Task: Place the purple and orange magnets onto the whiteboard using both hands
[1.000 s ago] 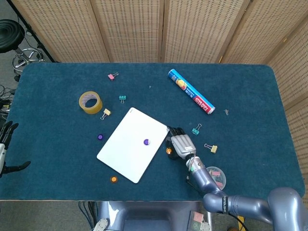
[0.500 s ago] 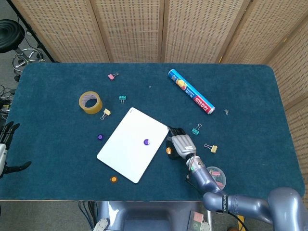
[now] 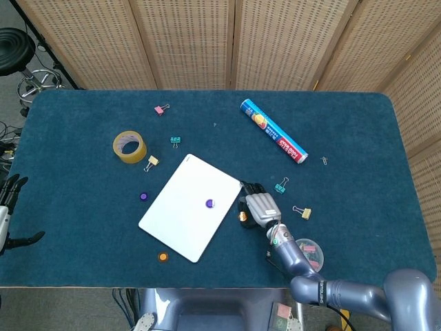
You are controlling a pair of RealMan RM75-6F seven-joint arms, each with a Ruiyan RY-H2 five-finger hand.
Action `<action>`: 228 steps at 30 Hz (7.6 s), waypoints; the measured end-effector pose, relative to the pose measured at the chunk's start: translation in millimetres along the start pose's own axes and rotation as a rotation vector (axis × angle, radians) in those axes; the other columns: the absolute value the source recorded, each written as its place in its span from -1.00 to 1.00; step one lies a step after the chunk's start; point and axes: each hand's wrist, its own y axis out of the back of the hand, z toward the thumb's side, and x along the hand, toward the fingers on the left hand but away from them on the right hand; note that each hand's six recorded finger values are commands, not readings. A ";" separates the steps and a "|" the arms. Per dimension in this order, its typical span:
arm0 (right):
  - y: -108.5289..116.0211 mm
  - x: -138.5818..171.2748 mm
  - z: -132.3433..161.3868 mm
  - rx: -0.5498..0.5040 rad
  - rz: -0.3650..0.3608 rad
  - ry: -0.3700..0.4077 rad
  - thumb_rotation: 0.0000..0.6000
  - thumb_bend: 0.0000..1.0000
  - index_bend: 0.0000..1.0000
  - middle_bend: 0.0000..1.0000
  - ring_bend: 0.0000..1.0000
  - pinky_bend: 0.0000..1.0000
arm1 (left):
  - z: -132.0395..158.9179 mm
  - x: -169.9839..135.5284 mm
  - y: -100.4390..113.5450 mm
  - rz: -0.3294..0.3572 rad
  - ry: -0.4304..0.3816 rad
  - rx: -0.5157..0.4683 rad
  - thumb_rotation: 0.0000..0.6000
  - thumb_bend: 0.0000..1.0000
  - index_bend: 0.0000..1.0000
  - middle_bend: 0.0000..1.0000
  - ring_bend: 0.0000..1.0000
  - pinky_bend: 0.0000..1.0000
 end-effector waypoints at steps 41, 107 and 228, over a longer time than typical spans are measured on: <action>-17.8 -22.0 136.2 -0.051 0.058 0.166 1.00 -0.26 0.06 -1.00 -1.00 -1.00 | -2.5 -3.1 5.4 -0.006 -0.015 -0.026 1.00 -1.00 -1.00 -1.00 -1.00 -1.00; 140.1 177.0 -163.1 0.143 -0.469 -0.103 1.00 -1.00 -0.66 -1.00 -1.00 -1.00 | 42.6 46.9 -51.6 -0.076 -0.147 0.073 1.00 -1.00 -1.00 -1.00 -1.00 -1.00; 115.6 266.9 -236.3 -0.026 -0.497 -0.264 1.00 -1.00 -0.46 -1.00 -1.00 -1.00 | 154.1 159.5 -201.7 -0.310 -0.178 0.187 1.00 -0.31 0.00 -1.00 -1.00 -1.00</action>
